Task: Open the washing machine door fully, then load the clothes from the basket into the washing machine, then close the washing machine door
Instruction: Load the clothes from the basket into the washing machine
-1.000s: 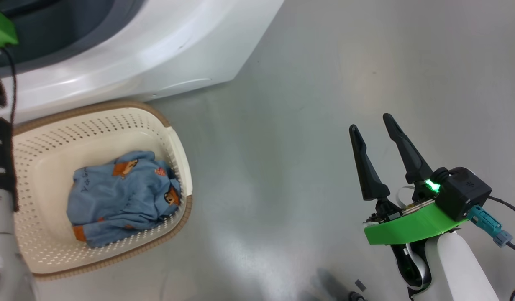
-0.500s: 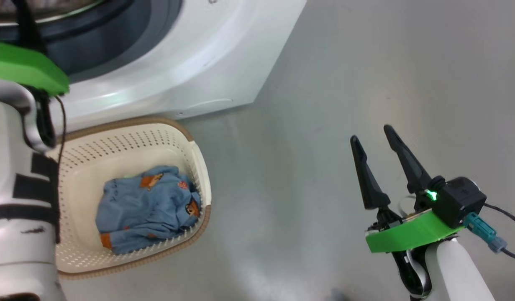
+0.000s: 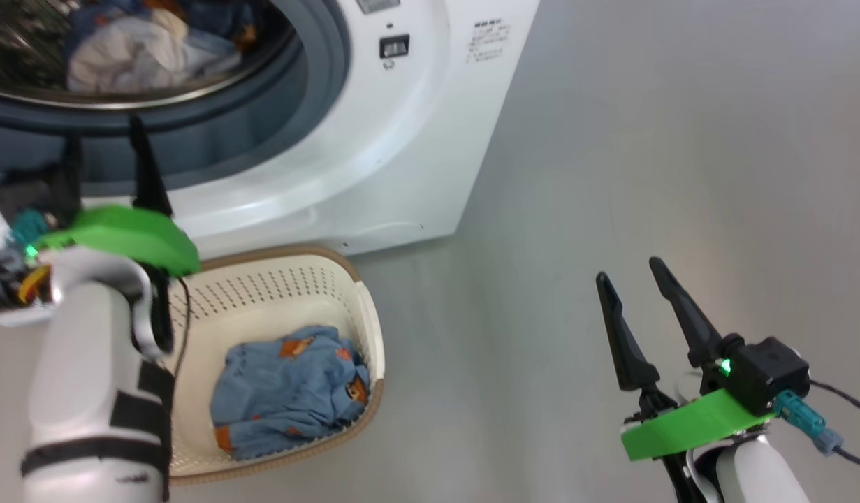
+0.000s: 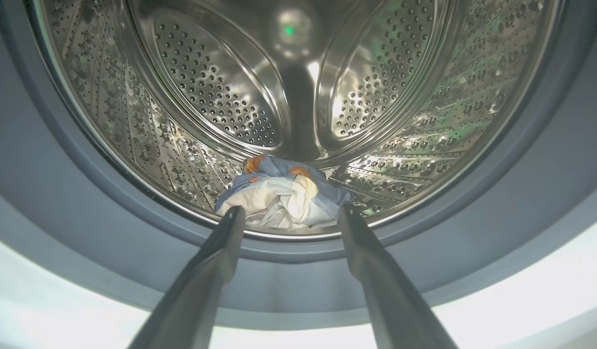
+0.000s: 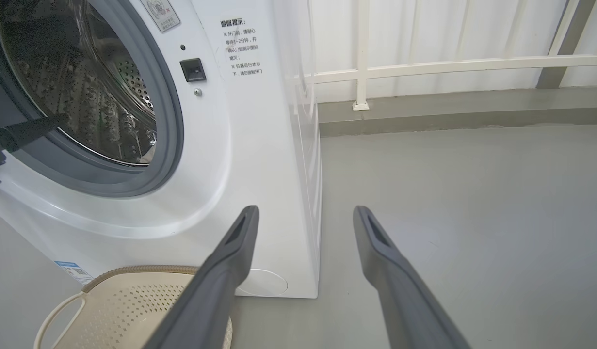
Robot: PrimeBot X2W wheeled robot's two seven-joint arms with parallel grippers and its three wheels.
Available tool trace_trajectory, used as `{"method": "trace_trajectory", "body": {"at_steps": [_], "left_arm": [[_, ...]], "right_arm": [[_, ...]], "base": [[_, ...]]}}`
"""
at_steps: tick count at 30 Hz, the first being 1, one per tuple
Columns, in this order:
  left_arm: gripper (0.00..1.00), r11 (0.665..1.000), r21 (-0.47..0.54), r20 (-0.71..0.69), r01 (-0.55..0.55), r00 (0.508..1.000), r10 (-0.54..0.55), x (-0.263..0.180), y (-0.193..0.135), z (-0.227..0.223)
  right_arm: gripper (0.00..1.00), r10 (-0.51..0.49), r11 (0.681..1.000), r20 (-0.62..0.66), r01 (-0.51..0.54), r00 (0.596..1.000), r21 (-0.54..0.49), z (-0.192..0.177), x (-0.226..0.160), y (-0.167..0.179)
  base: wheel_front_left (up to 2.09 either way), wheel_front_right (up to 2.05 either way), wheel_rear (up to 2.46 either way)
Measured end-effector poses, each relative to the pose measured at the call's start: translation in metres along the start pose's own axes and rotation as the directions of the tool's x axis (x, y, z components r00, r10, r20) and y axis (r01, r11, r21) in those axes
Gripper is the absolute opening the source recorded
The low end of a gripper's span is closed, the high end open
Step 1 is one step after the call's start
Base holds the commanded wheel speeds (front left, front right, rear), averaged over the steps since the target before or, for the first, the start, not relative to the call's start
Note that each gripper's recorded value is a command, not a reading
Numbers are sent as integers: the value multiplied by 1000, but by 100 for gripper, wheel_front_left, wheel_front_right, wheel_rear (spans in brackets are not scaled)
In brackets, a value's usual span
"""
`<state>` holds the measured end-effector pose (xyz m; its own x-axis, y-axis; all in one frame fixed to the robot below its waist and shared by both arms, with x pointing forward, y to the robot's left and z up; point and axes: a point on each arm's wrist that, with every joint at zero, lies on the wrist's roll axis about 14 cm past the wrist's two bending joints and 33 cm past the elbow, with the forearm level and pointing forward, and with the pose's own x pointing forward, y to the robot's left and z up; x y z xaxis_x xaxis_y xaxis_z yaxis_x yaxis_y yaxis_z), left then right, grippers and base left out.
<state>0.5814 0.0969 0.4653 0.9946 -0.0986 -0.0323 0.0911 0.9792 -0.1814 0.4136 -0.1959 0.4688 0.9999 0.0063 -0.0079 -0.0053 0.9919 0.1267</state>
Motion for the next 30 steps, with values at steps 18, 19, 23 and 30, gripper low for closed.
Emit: {"method": "trace_trajectory", "body": {"at_steps": [18, 19, 23, 30], "left_arm": [[100, 998, 17, -51, 59, 997, -58, -109, -5, -5], [100, 998, 16, -55, 60, 997, -59, -116, -5, -6], [100, 999, -30, -48, 12, 999, -14, -143, 4, -5], [100, 994, -71, -15, -83, 997, 82, -181, 29, 2]], "right_arm": [[100, 36, 999, 67, -36, 997, -3, 28, -35, 14], [100, 35, 999, 71, -35, 997, -4, 29, -37, 13], [100, 46, 999, 93, -45, 995, -8, 37, -44, 15], [100, 71, 997, 110, -71, 991, -6, 42, -52, 24]], "base": [[0, 0, 0], [0, 0, 0], [0, 0, 0], [0, 0, 0]]}}
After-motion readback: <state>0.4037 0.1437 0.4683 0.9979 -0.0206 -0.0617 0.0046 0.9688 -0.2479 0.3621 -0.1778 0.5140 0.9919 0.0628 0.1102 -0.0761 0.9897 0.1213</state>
